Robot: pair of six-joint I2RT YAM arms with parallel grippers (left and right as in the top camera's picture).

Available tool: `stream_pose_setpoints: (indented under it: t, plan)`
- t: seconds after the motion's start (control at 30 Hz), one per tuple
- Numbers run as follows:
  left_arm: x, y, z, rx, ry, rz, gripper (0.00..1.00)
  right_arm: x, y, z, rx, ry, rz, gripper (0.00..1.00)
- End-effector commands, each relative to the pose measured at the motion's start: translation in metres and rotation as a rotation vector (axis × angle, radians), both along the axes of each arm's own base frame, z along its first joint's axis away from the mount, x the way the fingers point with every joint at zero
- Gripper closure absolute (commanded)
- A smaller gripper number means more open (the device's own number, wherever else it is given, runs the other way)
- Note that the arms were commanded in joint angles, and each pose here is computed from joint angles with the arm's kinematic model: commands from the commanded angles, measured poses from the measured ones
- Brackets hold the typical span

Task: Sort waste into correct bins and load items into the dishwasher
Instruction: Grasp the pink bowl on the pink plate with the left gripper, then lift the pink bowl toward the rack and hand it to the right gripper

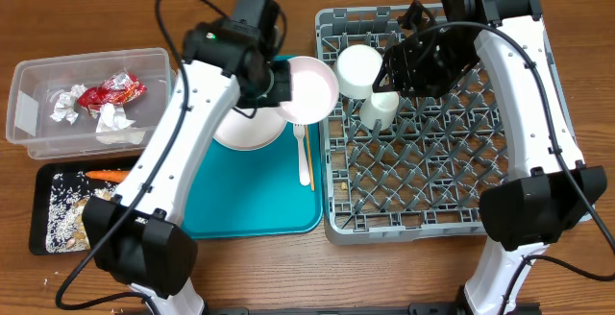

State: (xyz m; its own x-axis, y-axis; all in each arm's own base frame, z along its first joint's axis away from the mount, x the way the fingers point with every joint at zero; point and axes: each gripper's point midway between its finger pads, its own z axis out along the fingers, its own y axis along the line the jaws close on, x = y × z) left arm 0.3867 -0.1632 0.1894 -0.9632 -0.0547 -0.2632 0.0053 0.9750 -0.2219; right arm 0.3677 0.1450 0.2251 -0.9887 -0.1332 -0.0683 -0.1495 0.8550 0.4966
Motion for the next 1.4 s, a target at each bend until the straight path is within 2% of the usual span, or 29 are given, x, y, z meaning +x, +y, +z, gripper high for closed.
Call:
stream_pose_setpoints:
  t: [0.0,0.1,0.2,0.37,0.63,0.77,0.83,1.13,1.37]
  plan:
    - [-0.001,-0.017,0.010,-0.036,-0.027,-0.004,0.96,-0.007,0.014,0.007,0.037,-0.015,0.044,0.38]
    - [-0.001,-0.025,0.011,-0.045,-0.034,-0.013,0.96,-0.011,0.024,0.007,0.036,-0.018,0.072,0.38]
    - [-0.004,-0.029,0.011,-0.048,-0.031,-0.014,0.96,-0.010,0.036,0.003,-0.018,-0.061,0.119,0.55]
    - [-0.007,-0.027,0.010,-0.042,-0.017,-0.014,0.96,-0.008,0.050,-0.002,-0.082,-0.117,0.165,0.66]
    - [-0.010,-0.026,0.008,-0.036,-0.002,-0.014,0.96,-0.007,0.065,-0.001,-0.079,-0.156,0.196,0.71]
    - [-0.010,-0.026,0.007,-0.033,0.001,-0.018,0.96,-0.005,0.065,-0.001,-0.082,-0.165,0.195,0.89]
    - [-0.011,-0.025,0.007,-0.033,0.002,-0.018,0.96,-0.004,0.063,-0.001,-0.093,-0.171,0.193,0.93]
    - [-0.018,-0.040,0.010,-0.111,0.036,-0.057,0.96,0.000,0.064,-0.001,-0.094,-0.189,0.190,0.92]
    - [-0.020,-0.041,0.010,-0.118,0.040,-0.071,0.96,0.001,0.064,-0.001,-0.094,-0.190,0.190,0.80]
